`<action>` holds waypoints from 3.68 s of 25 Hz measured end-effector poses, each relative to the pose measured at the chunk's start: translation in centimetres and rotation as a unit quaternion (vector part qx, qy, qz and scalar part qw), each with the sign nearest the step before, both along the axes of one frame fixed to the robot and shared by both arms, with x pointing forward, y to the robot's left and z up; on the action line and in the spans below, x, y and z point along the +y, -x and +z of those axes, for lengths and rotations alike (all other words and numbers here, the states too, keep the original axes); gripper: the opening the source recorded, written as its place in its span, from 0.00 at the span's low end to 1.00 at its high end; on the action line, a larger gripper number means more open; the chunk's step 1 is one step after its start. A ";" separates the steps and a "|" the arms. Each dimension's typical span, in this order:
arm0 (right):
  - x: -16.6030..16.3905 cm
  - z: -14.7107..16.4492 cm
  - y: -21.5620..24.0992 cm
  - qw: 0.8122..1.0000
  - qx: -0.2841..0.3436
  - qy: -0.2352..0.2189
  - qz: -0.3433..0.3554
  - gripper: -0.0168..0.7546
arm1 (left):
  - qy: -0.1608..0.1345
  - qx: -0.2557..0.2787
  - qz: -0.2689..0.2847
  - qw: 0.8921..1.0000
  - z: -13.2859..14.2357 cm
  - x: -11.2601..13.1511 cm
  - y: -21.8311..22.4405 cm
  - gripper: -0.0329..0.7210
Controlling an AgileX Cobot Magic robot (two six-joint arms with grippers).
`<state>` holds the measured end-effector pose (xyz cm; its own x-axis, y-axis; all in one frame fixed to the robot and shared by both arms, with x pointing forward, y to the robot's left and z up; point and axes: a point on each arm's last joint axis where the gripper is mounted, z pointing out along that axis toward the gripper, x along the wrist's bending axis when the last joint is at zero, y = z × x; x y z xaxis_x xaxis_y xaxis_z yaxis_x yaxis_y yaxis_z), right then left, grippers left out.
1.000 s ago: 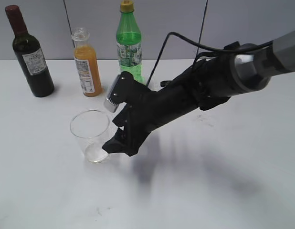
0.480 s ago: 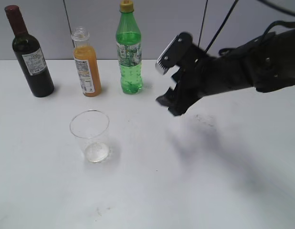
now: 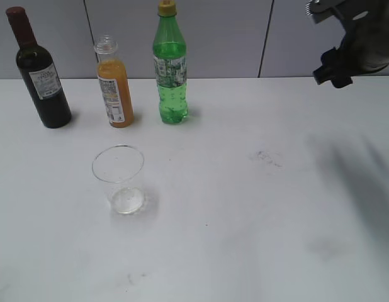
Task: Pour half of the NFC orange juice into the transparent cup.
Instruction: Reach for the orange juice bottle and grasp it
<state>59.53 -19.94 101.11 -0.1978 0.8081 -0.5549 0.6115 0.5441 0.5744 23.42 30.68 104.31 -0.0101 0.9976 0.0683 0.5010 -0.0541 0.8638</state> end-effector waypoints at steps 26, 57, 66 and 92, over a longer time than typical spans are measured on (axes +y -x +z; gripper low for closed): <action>-8.7 8.6 2.8 0.926 0.260 -0.234 -0.140 0.74 | 0.000 0.000 0.000 1.000 0.0 0.0 0.0 0.83; -9.7 4.1 32.6 0.960 -0.015 -0.273 -0.055 0.74 | 0.000 0.000 0.000 1.000 0.0 0.0 0.0 0.82; -9.9 4.4 36.2 0.951 -0.127 -0.282 -0.023 0.74 | 0.001 -0.004 -0.001 1.000 0.1 0.0 0.0 0.82; -9.9 4.3 36.2 0.952 -0.128 -0.279 -0.024 0.74 | 0.049 -0.205 -0.036 0.977 4.8 -1.5 -16.5 0.82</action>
